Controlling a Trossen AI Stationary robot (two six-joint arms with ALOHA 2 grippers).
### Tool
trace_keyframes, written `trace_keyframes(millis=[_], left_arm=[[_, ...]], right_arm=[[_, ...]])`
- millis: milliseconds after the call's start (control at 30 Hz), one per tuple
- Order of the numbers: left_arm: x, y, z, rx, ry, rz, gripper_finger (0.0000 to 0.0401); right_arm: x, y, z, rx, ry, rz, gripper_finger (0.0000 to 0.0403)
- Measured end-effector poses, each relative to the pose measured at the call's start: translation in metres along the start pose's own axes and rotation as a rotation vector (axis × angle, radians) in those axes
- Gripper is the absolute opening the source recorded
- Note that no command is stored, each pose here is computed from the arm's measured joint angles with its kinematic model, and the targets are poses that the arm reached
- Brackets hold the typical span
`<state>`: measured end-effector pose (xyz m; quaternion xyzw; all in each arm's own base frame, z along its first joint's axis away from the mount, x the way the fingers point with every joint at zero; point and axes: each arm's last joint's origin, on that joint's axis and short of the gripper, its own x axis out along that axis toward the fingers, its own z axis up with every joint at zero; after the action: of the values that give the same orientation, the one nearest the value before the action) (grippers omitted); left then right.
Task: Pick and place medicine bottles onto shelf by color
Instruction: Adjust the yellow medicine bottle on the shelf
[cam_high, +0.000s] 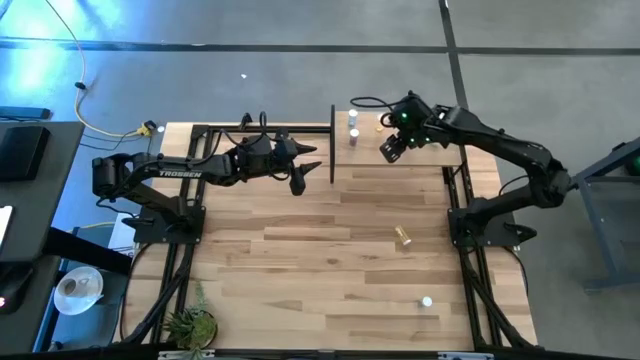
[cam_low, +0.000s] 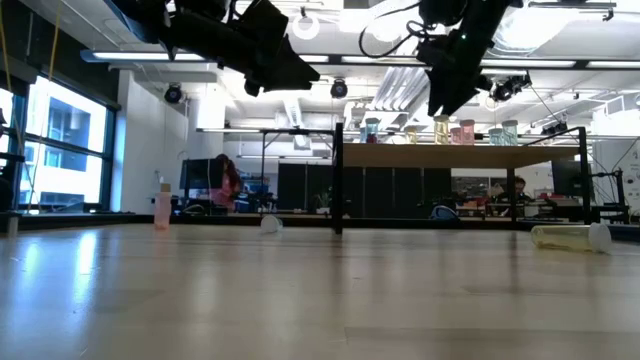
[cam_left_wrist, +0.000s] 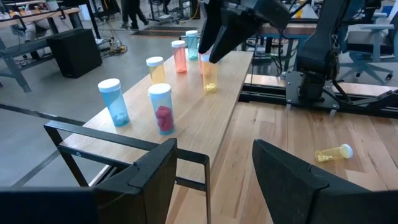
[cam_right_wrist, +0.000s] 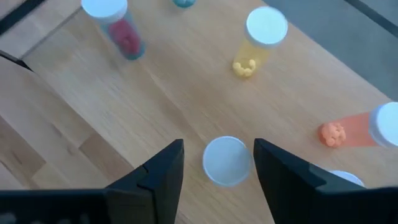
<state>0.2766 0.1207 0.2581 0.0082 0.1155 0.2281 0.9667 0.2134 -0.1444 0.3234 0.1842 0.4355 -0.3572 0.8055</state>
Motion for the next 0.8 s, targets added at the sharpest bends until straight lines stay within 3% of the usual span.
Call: trace_keyframes(millis=[433, 800], left_arm=[[0.0000, 0.0000, 0.0000, 0.000, 0.000, 0.000, 0.0198], [0.0000, -0.0001, 0.0000, 0.000, 0.000, 0.000, 0.0198]], right_arm=[[0.0055, 0.0003, -0.0021, -0.007, 0.046, -0.014, 0.0182], [0.0055, 0.0003, -0.0017, -0.008, 0.041, -0.016, 0.0109]])
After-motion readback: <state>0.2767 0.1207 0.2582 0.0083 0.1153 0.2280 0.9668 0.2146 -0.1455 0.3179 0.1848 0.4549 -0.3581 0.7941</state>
